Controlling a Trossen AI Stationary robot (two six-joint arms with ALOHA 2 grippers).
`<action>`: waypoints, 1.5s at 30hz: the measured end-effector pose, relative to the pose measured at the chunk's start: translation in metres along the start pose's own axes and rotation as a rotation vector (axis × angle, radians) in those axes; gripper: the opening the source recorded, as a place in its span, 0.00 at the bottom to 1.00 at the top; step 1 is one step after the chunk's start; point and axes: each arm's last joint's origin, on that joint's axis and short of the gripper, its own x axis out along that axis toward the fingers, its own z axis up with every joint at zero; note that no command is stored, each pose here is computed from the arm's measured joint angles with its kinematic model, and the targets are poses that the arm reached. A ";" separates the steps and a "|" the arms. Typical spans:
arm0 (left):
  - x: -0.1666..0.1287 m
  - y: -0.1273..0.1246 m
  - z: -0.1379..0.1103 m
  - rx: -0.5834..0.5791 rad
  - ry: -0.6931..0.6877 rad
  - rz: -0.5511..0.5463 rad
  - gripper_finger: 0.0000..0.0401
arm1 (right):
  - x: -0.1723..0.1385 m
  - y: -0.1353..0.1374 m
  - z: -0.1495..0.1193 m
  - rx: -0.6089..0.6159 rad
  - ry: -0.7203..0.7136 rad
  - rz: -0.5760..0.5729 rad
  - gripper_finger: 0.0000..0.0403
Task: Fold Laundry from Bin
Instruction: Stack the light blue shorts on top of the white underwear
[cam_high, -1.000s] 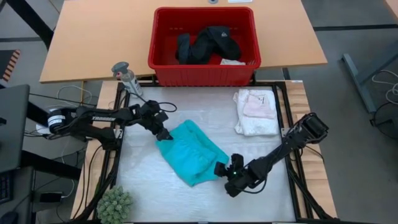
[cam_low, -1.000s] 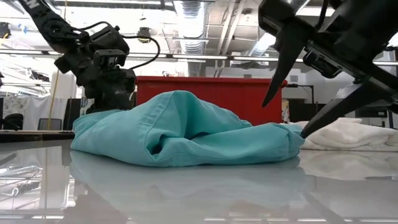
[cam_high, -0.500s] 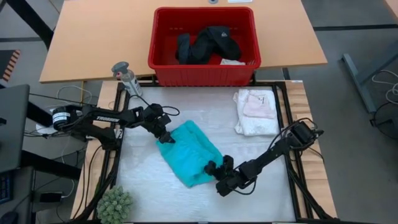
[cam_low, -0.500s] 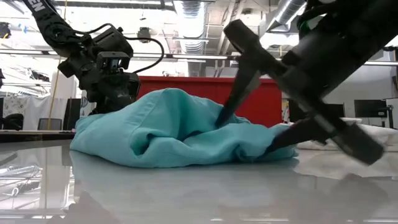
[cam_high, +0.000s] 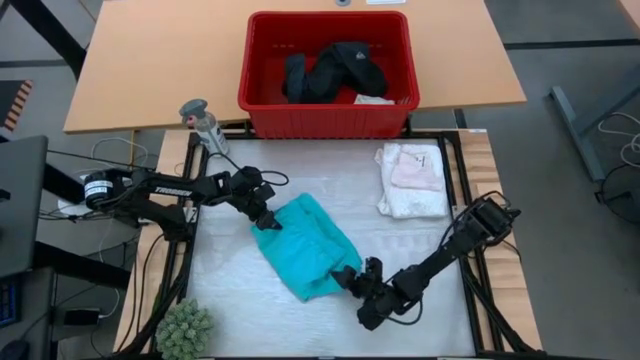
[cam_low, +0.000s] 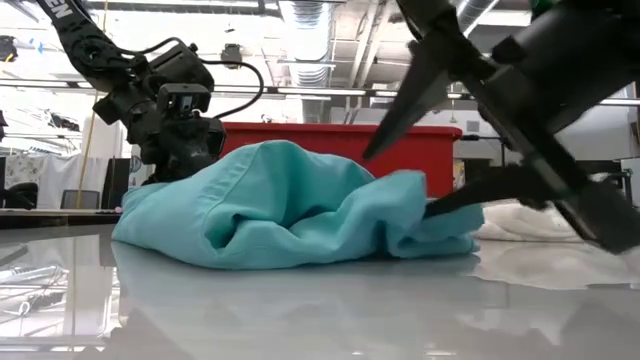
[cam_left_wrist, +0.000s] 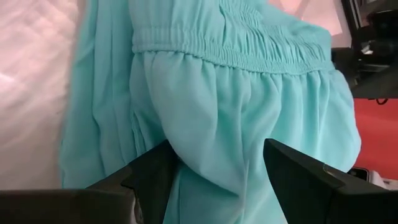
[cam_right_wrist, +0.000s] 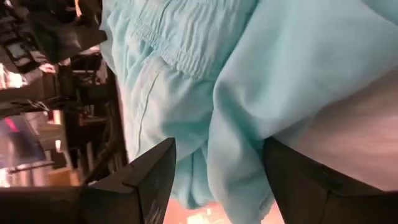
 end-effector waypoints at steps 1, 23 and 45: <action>0.000 0.000 0.000 0.001 0.000 -0.002 0.58 | 0.001 0.000 0.000 -0.010 0.002 -0.004 0.66; 0.005 -0.008 -0.004 0.019 -0.012 0.006 0.58 | 0.024 0.019 0.012 0.060 0.037 -0.001 0.66; 0.019 -0.008 -0.013 0.013 0.000 0.089 0.13 | 0.063 0.029 0.054 -0.005 0.041 -0.225 0.10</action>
